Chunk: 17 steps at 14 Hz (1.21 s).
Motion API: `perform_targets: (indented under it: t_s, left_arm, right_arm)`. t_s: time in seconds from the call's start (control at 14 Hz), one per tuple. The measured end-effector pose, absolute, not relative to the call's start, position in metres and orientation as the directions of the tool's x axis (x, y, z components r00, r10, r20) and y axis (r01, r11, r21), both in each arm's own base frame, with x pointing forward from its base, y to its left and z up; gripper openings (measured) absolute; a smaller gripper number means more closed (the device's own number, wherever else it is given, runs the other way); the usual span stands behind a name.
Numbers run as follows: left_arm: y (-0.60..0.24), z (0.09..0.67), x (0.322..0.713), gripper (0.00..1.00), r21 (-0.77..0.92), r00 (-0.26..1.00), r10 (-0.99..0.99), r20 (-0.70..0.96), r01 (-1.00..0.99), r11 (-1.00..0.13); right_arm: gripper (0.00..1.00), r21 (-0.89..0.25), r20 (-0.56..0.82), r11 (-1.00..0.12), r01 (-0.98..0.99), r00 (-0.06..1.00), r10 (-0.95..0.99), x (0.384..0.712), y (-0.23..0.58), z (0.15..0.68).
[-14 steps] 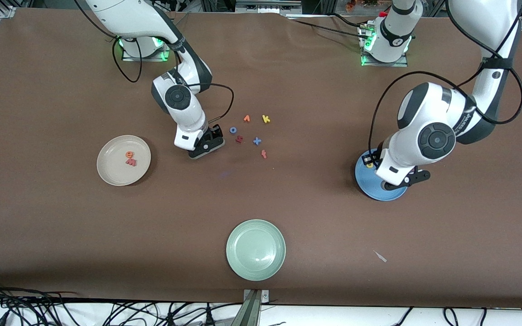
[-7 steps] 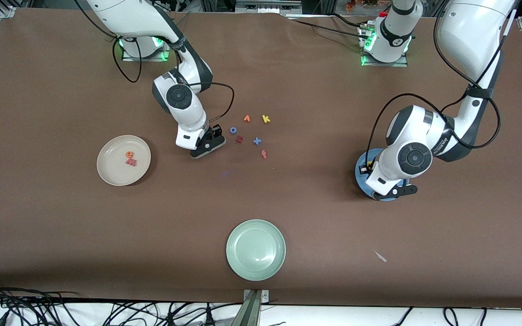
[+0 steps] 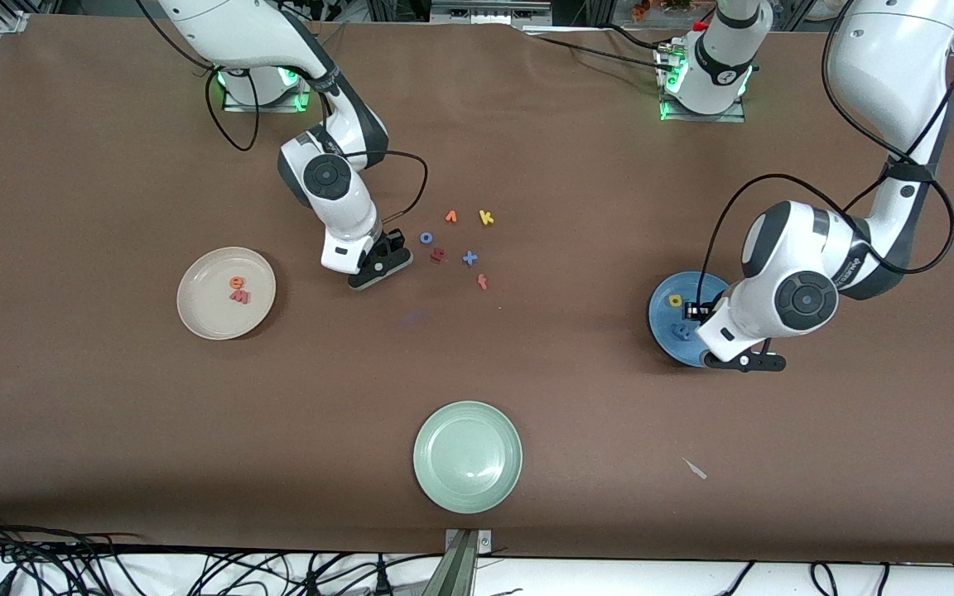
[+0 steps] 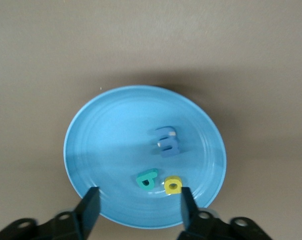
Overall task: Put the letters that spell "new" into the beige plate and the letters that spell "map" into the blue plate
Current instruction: 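Drop the m on the blue plate while the right gripper reaches the green u, then move the green u onto the white plate while the left gripper withdraws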
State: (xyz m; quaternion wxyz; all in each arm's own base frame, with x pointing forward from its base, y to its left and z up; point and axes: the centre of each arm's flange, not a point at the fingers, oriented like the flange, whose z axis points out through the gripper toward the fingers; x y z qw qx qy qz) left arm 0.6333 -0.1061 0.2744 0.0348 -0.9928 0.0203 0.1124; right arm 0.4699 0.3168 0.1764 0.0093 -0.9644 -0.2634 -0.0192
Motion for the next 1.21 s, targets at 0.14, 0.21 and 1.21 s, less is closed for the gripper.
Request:
perform_targets:
  t_s: [0.14,0.21,1.21]
  left_arm:
    - [-0.111,0.3,0.646,0.96,-0.056,0.985,-0.037,-0.169,-0.047,-0.997]
    - [-0.114,0.321,0.654,1.0,-0.051,0.991,-0.037,-0.128,-0.044,-0.998]
    - [-0.09,0.602,0.594,1.0,-0.014,0.997,0.061,-0.038,0.061,-0.998]
  right_arm:
    - [0.26,-0.008,0.042,-0.861,0.509,0.86,0.508,0.47,0.317,0.176]
    - [0.26,-0.008,0.042,-0.861,0.509,0.86,0.508,0.47,0.317,0.176]
    - [0.26,0.097,-0.106,-0.797,0.596,0.802,0.588,0.554,0.165,0.238]
